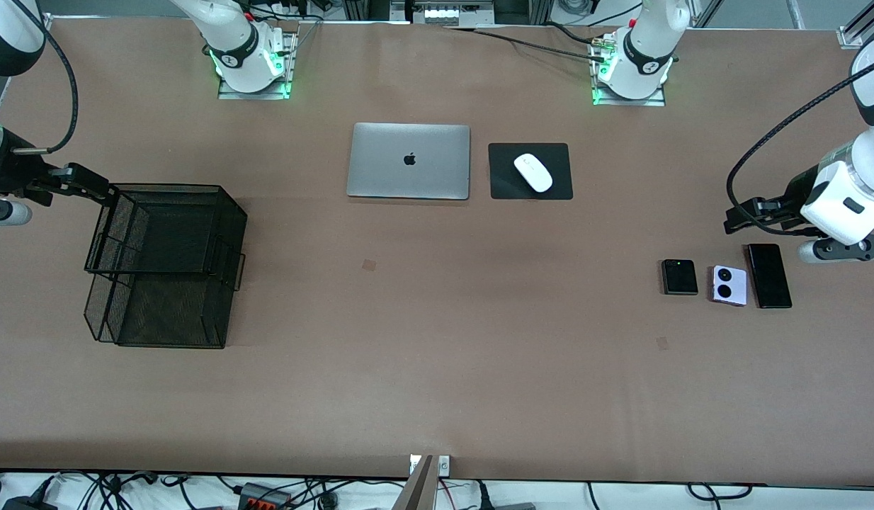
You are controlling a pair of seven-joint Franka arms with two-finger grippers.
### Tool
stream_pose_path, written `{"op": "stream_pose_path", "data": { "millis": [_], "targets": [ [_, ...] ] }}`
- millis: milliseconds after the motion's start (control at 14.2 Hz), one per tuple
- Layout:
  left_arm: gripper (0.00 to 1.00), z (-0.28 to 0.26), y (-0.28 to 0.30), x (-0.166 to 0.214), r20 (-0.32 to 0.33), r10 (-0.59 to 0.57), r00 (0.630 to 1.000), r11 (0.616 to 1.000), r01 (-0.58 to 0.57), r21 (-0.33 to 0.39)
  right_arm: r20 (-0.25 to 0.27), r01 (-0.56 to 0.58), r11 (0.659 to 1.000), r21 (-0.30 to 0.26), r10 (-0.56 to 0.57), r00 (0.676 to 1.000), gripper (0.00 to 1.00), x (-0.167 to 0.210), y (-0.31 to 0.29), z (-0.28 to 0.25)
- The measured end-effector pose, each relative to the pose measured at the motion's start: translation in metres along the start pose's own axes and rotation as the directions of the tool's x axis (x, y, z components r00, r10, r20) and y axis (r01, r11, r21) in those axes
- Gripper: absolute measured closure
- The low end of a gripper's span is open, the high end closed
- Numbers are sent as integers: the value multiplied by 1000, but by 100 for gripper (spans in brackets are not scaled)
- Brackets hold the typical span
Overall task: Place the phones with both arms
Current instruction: 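Grasp the black flip phone with the left gripper while the right gripper rises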
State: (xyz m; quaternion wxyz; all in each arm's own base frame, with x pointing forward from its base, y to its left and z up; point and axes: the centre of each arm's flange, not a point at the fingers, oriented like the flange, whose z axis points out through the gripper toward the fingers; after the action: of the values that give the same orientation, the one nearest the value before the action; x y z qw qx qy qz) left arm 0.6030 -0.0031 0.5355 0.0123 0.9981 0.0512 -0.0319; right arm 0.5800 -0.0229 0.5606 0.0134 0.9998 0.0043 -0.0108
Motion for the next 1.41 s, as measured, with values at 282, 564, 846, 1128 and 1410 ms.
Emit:
{"op": "stream_pose_path", "data": {
  "millis": [282,564,846,1128,1410],
  "targets": [
    [0,0,-7,1,1,-11,1000,1000,11,-1,-15,0,1000,-1,0,1000,0,2,0,-1],
    [0,1,-8,1,1,-12,1000,1000,12,-1,-16,0,1000,-1,0,1000,0,2,0,-1],
    [0,3,-7,1,6,-7,1000,1000,7,-1,-16,0,1000,-1,0,1000,0,2,0,-1],
    [0,23,-10,8,39,-10,999,1000,10,0,-16,-1,1000,-1,1,1000,0,2,1,-1],
    [0,94,-16,34,7,-8,1000,1000,8,-8,-15,-1,1000,-1,1,1000,0,2,1,-1]
  ]
}}
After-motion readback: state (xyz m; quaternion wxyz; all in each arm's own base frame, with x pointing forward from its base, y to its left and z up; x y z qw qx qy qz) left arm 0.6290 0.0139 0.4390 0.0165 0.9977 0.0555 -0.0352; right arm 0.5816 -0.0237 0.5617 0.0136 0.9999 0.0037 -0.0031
